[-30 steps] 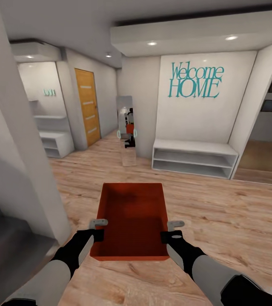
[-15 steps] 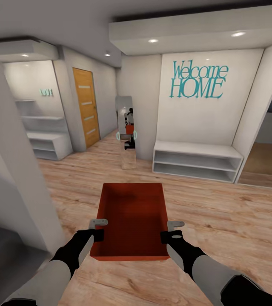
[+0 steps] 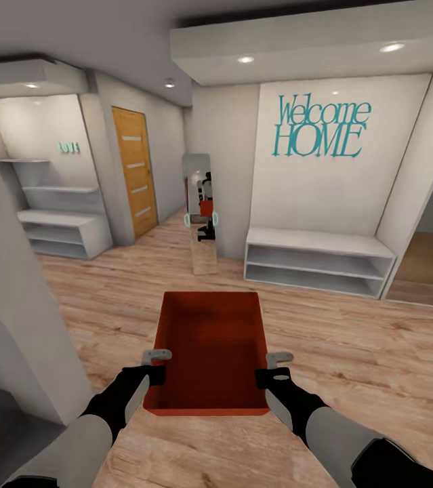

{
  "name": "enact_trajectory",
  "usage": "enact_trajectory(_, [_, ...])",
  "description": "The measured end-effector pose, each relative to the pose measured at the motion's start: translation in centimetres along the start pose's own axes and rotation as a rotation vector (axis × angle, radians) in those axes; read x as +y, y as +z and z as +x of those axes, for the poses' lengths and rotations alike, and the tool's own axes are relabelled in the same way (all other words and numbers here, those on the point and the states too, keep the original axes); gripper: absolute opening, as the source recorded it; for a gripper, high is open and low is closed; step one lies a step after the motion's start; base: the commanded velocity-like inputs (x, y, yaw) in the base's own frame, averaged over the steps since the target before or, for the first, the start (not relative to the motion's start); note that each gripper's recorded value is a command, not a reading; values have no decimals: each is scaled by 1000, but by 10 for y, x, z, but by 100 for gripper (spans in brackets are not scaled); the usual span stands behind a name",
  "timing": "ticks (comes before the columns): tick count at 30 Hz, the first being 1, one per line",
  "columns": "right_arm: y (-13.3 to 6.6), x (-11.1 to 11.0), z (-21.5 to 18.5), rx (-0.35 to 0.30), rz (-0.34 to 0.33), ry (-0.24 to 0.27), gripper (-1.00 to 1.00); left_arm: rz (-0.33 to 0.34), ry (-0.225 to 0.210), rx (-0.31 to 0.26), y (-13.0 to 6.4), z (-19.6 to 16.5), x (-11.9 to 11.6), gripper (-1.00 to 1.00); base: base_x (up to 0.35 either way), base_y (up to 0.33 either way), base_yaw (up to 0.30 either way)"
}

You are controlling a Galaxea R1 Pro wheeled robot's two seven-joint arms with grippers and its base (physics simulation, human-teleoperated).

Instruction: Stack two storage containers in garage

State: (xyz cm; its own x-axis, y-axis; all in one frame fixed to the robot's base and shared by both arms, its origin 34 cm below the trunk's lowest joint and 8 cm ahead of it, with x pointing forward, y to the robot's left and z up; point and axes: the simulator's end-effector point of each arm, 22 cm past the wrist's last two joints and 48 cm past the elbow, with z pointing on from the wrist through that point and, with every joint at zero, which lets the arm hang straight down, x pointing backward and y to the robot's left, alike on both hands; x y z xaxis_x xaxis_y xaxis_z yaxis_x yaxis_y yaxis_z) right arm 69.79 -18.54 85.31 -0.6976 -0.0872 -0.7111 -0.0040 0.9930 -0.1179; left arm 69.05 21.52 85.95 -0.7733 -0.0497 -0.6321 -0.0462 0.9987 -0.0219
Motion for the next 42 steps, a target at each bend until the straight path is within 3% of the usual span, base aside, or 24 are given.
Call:
enact_trajectory(29, [0, 0, 0, 0, 0, 0, -100, 0, 1, 0, 0, 0, 0, -100, 323, 0, 1])
enact_trajectory(42, [0, 1, 0, 0, -1, 0, -100, 0, 1, 0, 0, 0, 1, -100, 323, 0, 235])
